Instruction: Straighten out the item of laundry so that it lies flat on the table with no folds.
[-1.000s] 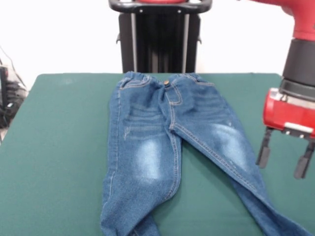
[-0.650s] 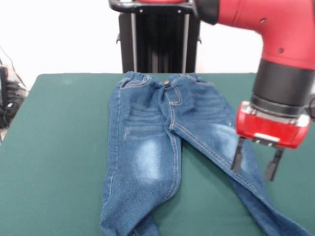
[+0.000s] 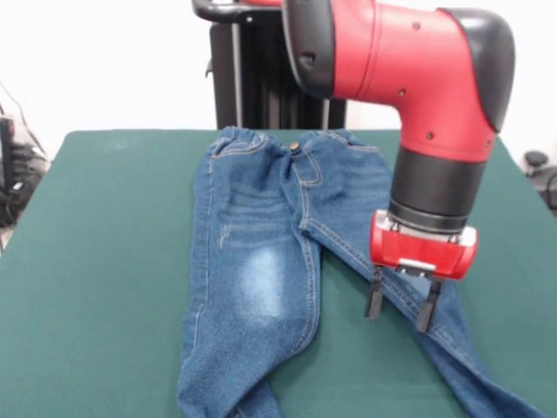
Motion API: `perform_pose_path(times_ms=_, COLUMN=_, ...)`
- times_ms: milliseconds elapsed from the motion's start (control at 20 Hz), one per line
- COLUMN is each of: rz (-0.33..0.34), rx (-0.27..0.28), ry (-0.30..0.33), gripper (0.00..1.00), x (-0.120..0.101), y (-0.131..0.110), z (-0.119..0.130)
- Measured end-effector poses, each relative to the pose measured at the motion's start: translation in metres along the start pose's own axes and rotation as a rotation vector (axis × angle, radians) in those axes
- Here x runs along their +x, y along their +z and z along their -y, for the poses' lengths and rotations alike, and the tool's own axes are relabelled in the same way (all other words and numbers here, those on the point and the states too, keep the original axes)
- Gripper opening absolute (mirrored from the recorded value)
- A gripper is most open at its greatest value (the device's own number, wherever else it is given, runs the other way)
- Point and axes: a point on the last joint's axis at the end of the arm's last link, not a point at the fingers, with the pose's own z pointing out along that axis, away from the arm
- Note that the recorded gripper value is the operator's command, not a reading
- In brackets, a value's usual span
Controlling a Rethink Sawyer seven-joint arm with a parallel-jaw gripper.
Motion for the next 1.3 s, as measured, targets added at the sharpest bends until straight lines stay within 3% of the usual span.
perform_pose_path(times_ms=550, rz=-0.026, rx=-0.063, ry=-0.043, gripper=1.00, x=0.008, y=0.017, z=0.005)
perform_pose_path(times_ms=850, rz=-0.022, rx=-0.101, ry=-0.047, gripper=1.00, x=0.003, y=-0.003, z=-0.004)
perform_pose_path(times_ms=1300, rz=-0.047, rx=-0.135, ry=-0.015, gripper=1.00, x=-0.018, y=-0.054, z=-0.002)
